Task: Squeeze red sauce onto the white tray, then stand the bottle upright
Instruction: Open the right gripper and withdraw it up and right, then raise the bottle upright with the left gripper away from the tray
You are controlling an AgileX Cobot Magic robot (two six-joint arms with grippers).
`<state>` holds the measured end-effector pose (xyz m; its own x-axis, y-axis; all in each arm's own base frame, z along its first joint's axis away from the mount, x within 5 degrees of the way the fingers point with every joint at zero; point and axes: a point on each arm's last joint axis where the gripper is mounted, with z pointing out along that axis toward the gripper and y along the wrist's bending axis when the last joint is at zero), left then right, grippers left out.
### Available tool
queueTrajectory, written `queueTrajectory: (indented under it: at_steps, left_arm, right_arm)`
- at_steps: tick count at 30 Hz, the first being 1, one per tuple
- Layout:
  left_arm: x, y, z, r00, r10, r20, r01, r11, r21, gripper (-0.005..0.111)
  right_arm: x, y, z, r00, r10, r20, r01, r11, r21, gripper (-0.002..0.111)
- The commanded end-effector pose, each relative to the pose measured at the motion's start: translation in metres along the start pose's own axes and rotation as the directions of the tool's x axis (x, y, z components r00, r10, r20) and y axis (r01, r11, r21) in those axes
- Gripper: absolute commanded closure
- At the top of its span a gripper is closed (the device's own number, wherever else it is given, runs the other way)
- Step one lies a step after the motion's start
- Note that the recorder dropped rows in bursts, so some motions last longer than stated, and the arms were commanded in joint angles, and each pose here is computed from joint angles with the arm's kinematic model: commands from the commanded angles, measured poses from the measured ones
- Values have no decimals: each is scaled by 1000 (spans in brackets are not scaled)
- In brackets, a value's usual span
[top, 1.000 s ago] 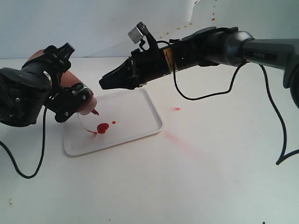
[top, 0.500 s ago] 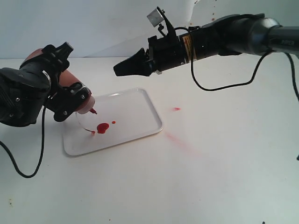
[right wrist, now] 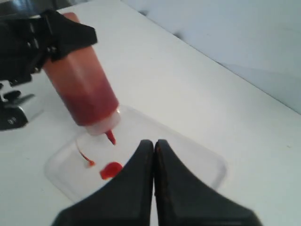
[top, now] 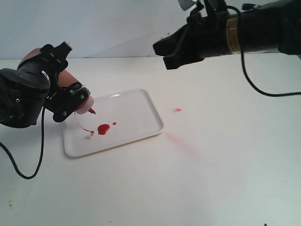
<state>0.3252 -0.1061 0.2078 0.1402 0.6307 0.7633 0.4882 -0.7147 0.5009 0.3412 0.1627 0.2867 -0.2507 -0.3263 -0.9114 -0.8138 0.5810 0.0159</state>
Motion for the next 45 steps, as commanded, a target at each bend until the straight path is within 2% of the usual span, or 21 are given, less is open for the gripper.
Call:
queueTrajectory:
  at_steps: [1, 5, 7, 10, 14, 18, 21, 24, 26, 29, 33, 36, 43, 45]
  left_arm:
    - [6, 2, -2, 999, -14, -40, 14, 1000, -9, 107]
    - [6, 3, -2, 999, -35, -36, 35, 999, -11, 107]
    - [6, 3, -2, 999, -38, -36, 38, 999, -11, 107]
    - [6, 2, -2, 997, -63, -43, 62, 998, -10, 107]
    - [9, 1, -3, 995, -64, -72, 64, 998, -1, 107]
    - [14, 4, -7, 988, -136, -70, 134, 991, -23, 107]
    - [24, 7, -15, 974, -218, -69, 214, 975, -55, 107]
    - [30, 13, -23, 960, -280, -4, 279, 955, -98, 107]
    - [32, 15, -29, 945, -324, 50, 328, 939, -103, 107]
    - [37, 16, -37, 918, -386, 94, 394, 914, -95, 107]
    - [45, 18, -50, 852, -498, 161, 514, 854, -78, 107]
    - [50, 17, -59, 760, -615, 209, 633, 774, -23, 107]
    - [55, 3, -79, 610, -748, 262, 763, 643, 60, 107]
    - [52, -2, -85, 544, -785, 295, 804, 588, 84, 107]
  right_arm:
    - [24, 9, -37, 999, 13, -51, -1, 974, 228, 108]
    - [42, 14, -71, 997, 34, -72, 0, 905, 426, 108]
    - [42, 19, -85, 998, 37, -50, -9, 881, 474, 108]
    - [34, 32, -106, 1000, 15, 8, -17, 878, 479, 108]
    - [12, 57, -139, 990, -60, 126, 0, 902, 431, 108]
    - [8, 76, -168, 973, -115, 199, 13, 892, 451, 108]
    - [28, 77, -181, 977, -125, 175, 6, 831, 556, 108]
    - [51, 72, -194, 985, -110, 135, -15, 719, 694, 108]
    - [51, 69, -204, 982, -115, 148, -39, 646, 763, 108]
    - [49, 70, -215, 974, -115, 194, -90, 589, 803, 108]
    - [47, 74, -218, 967, -115, 227, -113, 605, 788, 108]
    - [47, 74, -217, 966, -106, 235, -125, 607, 785, 108]
    - [47, 74, -217, 962, -89, 257, -151, 611, 777, 108]
    - [47, 74, -217, 959, -77, 272, -168, 617, 769, 108]
